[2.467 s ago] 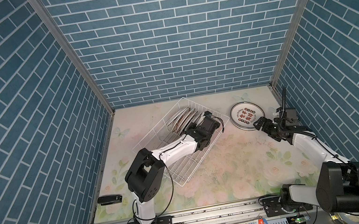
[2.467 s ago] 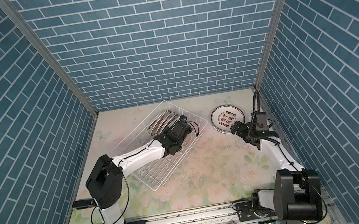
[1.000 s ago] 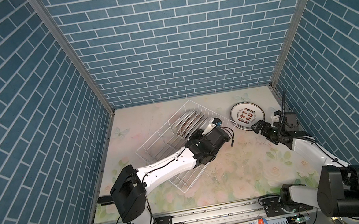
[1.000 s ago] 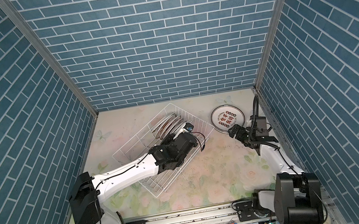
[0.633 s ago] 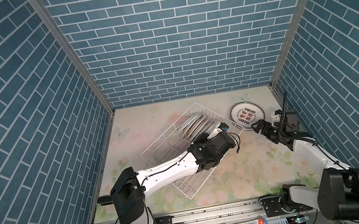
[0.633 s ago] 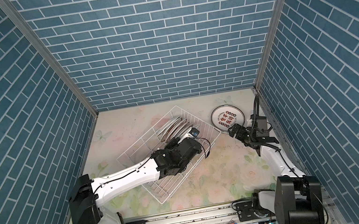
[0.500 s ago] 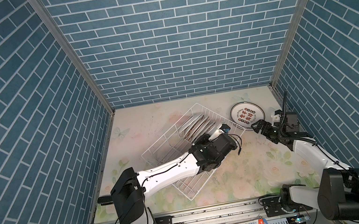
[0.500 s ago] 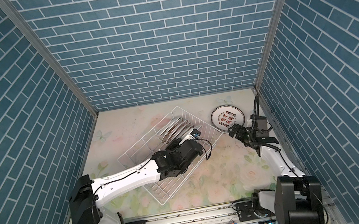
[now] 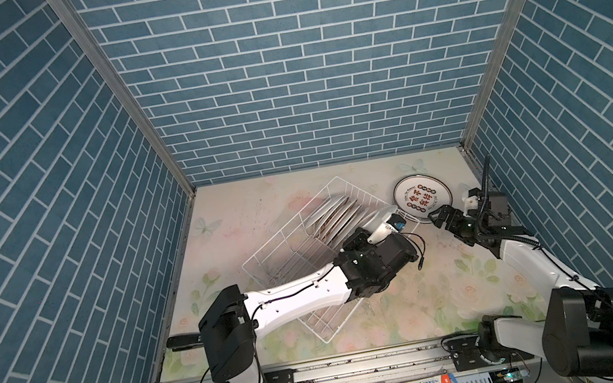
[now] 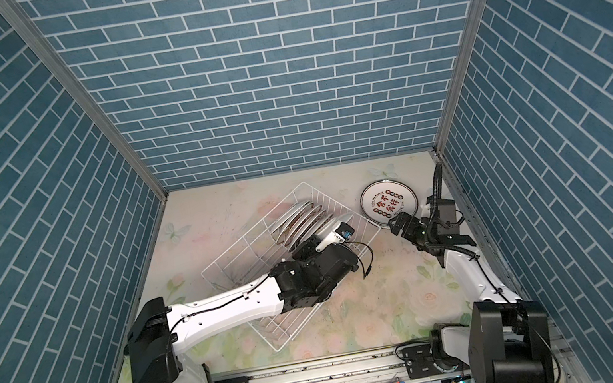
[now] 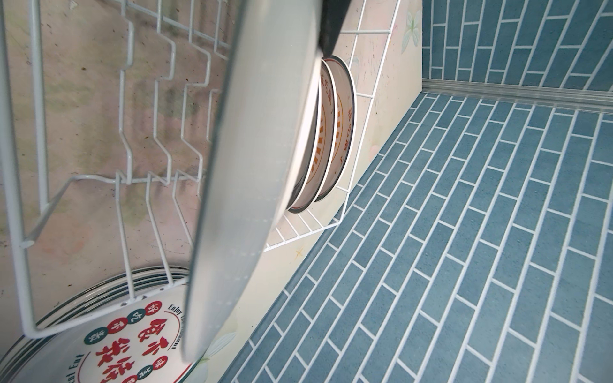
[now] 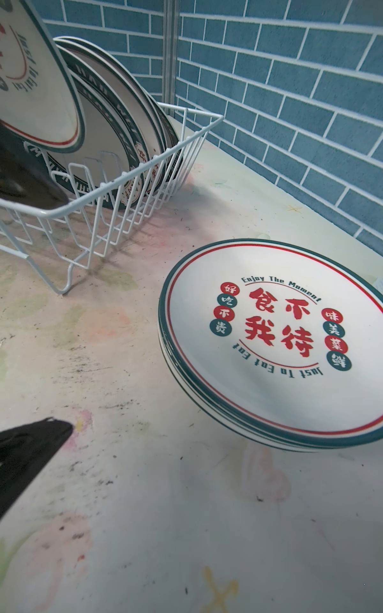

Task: Unload the plates from the dish rack

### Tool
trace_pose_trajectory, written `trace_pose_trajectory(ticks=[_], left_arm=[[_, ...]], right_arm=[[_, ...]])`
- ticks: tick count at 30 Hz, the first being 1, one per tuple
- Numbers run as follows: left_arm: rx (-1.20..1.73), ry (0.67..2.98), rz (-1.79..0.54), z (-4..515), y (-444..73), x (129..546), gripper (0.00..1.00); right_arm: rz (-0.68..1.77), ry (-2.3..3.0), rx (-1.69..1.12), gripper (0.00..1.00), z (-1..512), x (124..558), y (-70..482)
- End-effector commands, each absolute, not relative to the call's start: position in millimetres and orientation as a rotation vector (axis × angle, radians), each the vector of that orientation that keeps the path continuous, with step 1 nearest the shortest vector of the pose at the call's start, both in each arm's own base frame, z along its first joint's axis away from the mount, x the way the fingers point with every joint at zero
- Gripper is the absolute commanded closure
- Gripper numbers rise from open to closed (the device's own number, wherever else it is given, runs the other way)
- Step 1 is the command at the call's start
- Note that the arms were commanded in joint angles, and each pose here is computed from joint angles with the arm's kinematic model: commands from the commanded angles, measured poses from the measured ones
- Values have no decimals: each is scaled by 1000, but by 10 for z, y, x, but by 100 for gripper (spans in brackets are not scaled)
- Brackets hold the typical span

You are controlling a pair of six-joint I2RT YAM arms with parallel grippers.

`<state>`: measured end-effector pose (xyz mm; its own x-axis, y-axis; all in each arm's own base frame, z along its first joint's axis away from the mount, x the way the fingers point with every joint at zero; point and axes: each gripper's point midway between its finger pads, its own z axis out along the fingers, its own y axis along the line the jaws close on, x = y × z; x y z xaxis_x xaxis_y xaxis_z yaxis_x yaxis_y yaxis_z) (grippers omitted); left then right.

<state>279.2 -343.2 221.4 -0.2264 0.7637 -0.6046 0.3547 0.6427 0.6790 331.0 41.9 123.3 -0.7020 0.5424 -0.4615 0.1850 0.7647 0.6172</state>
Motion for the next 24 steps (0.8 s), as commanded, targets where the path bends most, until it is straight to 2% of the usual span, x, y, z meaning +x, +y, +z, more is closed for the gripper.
trace_pose_trajectory(ticks=[1, 12, 21, 24], left_arm=[[843, 1793, 445, 2417, -3572, 2777, 100], [876, 1741, 401, 2584, -3829, 2610, 100], [735, 1766, 126, 2963, -3701, 2474, 100], [666, 1755, 23, 3145, -3674, 2445, 100]], right_arm=[[738, 2308, 547, 1, 1202, 3304, 436], [734, 2303, 541, 1, 1253, 3258, 436], [689, 2219, 478, 1, 1519, 3139, 402], [744, 2123, 424, 1, 1693, 3088, 472]])
